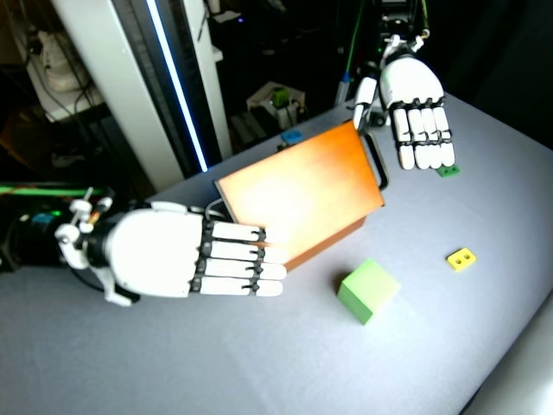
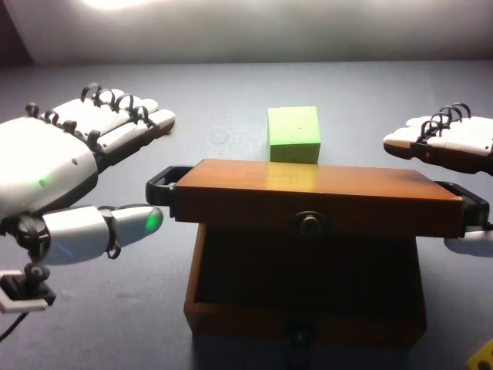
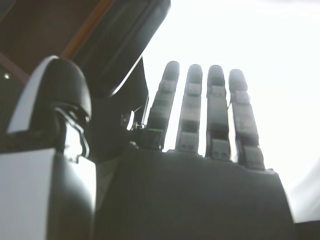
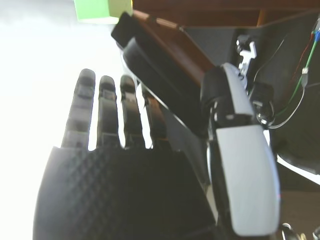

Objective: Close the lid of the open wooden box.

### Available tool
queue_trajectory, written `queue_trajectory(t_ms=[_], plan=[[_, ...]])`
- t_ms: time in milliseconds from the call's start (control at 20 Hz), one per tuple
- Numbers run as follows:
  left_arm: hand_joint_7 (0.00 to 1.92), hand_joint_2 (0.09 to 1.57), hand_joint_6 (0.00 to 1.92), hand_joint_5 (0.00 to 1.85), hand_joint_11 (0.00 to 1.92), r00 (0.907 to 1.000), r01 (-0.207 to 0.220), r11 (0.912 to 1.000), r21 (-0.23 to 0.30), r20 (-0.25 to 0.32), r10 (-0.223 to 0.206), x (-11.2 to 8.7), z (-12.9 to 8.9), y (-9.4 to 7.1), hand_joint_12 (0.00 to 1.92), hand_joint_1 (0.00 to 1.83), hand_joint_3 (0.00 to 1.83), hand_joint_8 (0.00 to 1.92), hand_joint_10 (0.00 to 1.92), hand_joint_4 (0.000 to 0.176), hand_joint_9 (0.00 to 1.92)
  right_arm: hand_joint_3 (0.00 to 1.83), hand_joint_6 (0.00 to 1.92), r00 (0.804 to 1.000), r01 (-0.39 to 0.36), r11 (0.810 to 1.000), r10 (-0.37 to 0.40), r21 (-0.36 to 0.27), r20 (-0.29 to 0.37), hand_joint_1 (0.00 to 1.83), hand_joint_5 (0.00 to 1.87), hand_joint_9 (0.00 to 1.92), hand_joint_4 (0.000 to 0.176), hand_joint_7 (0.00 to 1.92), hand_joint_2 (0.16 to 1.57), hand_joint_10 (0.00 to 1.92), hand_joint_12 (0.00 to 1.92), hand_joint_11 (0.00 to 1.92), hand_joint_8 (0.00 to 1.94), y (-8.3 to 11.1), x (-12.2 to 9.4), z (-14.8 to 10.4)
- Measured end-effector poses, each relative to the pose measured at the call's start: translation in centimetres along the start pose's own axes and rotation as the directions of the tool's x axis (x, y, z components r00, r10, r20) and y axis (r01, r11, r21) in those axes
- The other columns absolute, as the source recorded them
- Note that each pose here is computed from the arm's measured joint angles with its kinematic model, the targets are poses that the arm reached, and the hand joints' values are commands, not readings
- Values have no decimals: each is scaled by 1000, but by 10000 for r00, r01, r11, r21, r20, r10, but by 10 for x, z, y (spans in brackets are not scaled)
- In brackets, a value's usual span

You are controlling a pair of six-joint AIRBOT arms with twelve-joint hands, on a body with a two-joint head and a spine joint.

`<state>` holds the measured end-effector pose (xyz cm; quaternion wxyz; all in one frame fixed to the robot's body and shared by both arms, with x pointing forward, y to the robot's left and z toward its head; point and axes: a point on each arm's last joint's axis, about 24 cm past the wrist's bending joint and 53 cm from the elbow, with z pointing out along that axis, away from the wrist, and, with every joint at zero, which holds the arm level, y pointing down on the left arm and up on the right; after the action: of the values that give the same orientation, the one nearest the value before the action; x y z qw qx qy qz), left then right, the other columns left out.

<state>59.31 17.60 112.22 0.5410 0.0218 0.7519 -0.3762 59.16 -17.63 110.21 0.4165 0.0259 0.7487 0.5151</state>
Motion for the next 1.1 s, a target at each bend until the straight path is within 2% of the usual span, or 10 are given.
queue_trajectory(t_ms=[200, 250, 500, 600, 800, 900, 950, 1000, 1050, 1100], plan=[[1, 1385, 0, 0, 44, 9993, 239, 9985, -496, -281, -253, 13, -6, 15, 25, 0, 31, 0, 5, 0, 33, 1, 0, 10000, 16, 9999, -16, -121, 58, 756, 88, 54, 32, 106, 1258, 1, 5, 89, 0, 4, -2, -1], [0, 1396, 2, 4, 36, 9991, 281, 9982, -524, -307, -297, 15, -6, 15, 22, 0, 30, 0, 1, 0, 24, 0, 0, 10000, -10, 9999, 11, -107, 46, 791, 80, 49, 39, 85, 1255, 0, 8, 96, 0, 3, -1, -3], [0, 1385, 0, 0, 25, 9987, 360, 9976, -589, -348, -380, 18, -9, 16, 20, 0, 16, 0, 0, 0, 12, 0, 0, 9996, -177, 9994, 184, 297, -236, 765, 52, 36, 42, 62, 1226, 0, 15, 114, 0, -10, 12, -12], [19, 1383, 12, 34, 53, 9988, 324, 9978, -579, -359, -345, 18, -9, 16, 33, 0, 11, 7, 10, 0, 35, 0, 1, 9994, -161, 9981, 179, 591, -306, 834, 24, 4, 19, 28, 1181, 1, 2, 76, 2, -15, 12, -20], [13, 1373, 3, 19, 53, 9987, 404, 9972, -629, -278, -422, 16, -9, 17, 35, 0, 4, 3, 11, 0, 44, 0, 4, 9996, -195, 9973, 208, 701, -177, 789, 22, 2, 21, 26, 1169, 0, 6, 83, 0, -18, 7, -23], [20, 1373, 8, 30, 51, 9987, 378, 9976, -584, -323, -397, 17, -9, 16, 36, 0, 3, 8, 9, 0, 44, 0, 5, 9992, -269, 9965, 291, 791, -271, 760, 30, 2, 38, 17, 1169, 1, 9, 88, 2, -20, 12, -24], [20, 1373, 8, 30, 51, 9986, 400, 9974, -604, -307, -419, 17, -9, 16, 36, 0, 3, 8, 9, 0, 44, 0, 5, 9991, -279, 9964, 303, 796, -292, 760, 30, 2, 38, 17, 1169, 1, 9, 88, 2, -20, 13, -24], [19, 1368, 5, 25, 47, 9987, 438, 9973, -597, -237, -453, 15, -9, 16, 36, 0, 1, 6, 4, 0, 35, 0, 9, 9990, -288, 9968, 311, 748, -308, 797, 48, 0, 23, 26, 1163, 0, 2, 63, 5, -19, 14, -24], [19, 1368, 5, 25, 47, 9988, 464, 9975, -530, -128, -471, 13, -9, 14, 36, 0, 1, 6, 4, 0, 35, 0, 9, 9991, -308, 9969, 328, 727, -254, 797, 48, 0, 23, 26, 1163, 0, 2, 63, 5, -18, 13, -24], [1, 1354, 0, 3, 4, 9986, 521, 9979, -377, 117, -517, 5, -9, 11, 5, 0, 0, 0, 0, 0, 3, 7, 1, 9994, -342, 9968, 348, 727, -72, 741, 5, 0, 53, 26, 1195, 0, 1, 38, 2, -18, 7, -25]])
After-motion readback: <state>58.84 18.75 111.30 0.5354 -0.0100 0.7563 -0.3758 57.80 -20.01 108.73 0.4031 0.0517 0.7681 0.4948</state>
